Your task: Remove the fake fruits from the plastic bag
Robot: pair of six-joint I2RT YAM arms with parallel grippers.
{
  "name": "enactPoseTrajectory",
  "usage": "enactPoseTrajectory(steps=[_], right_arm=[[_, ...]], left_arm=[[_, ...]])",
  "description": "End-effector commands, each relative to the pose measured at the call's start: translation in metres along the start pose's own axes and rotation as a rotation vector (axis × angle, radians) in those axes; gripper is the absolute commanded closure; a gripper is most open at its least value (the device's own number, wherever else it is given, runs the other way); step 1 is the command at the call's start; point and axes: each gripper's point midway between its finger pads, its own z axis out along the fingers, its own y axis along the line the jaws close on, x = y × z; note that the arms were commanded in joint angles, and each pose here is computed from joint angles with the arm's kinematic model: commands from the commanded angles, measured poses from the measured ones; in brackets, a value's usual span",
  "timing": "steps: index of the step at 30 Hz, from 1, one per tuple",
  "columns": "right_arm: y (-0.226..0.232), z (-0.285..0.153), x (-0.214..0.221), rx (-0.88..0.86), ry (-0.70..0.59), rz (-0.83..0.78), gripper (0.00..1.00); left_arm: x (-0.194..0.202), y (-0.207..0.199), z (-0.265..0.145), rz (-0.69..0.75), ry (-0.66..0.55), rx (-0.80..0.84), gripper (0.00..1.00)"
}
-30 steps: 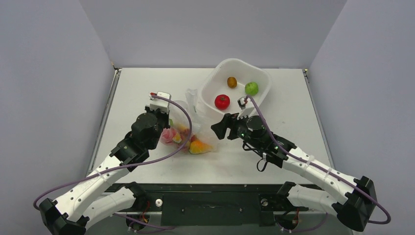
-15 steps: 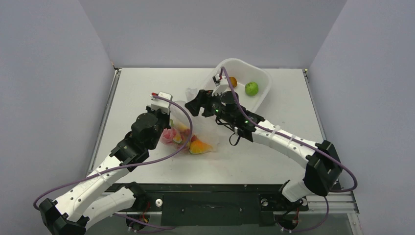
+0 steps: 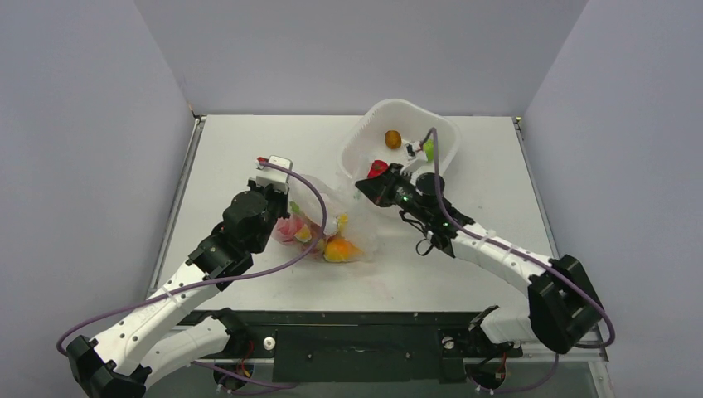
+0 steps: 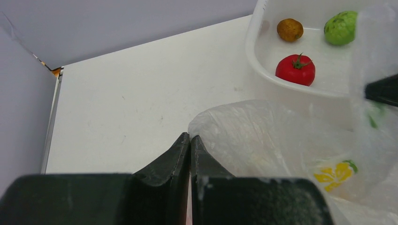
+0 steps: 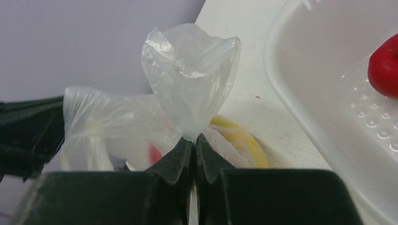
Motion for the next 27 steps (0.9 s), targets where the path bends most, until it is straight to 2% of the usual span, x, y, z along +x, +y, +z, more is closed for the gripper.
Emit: enactPoseTrajectory(steps=[1, 5, 8, 12, 13, 14, 17, 20, 22, 24, 25, 27], right_arm=[[0.061, -0.055, -0.012, -0.332, -0.079, -0.124, 1.00], [0.060, -0.084, 0.008, -0.402, -0.071, -0.141, 1.00], [0.059, -0.085, 0.014, -0.407, -0.059, -0.128, 1.00], [0.056, -0.081, 0.011, -0.371, -0.055, -0.137, 1.00], [0.055, -0.081, 0.010, -0.359, -0.048, -0.138, 1.00], [0.054, -0.081, 0.010, -0.349, -0.045, -0.150, 1.00], [0.053, -0.084, 0.010, -0.334, -0.039, -0.170, 1.00], [0.050, -0.085, 0.013, -0.332, -0.040, -0.180, 1.00], [0.049, -0.085, 0.015, -0.336, -0.034, -0.186, 1.00], [0.050, -0.084, 0.017, -0.348, -0.024, -0.188, 1.00], [0.051, -0.082, 0.019, -0.357, -0.016, -0.186, 1.00], [0.053, -0.082, 0.020, -0.377, -0.012, -0.182, 1.00]], left_arm=[[-0.032, 0.015, -0.005, -0.052, -0.087, -0.057, 1.00], [-0.031, 0.017, -0.005, -0.050, -0.086, -0.064, 1.00], [-0.031, 0.018, -0.005, -0.032, -0.077, -0.069, 1.00], [-0.029, 0.012, -0.004, -0.032, -0.060, -0.043, 0.65], [-0.029, 0.013, -0.007, -0.032, -0.034, -0.038, 0.60], [-0.032, 0.009, -0.009, -0.091, -0.024, -0.023, 0.51], [-0.040, 0.007, -0.032, -0.203, 0.043, 0.021, 0.40], [-0.046, -0.006, -0.061, -0.399, 0.086, 0.126, 0.28], [-0.048, -0.026, -0.081, -0.472, 0.128, 0.258, 0.28], [-0.051, -0.055, -0.100, -0.480, 0.164, 0.450, 0.32], [-0.051, -0.072, -0.112, -0.469, 0.194, 0.565, 0.33], [-0.040, -0.086, -0.122, -0.375, 0.227, 0.672, 0.35]])
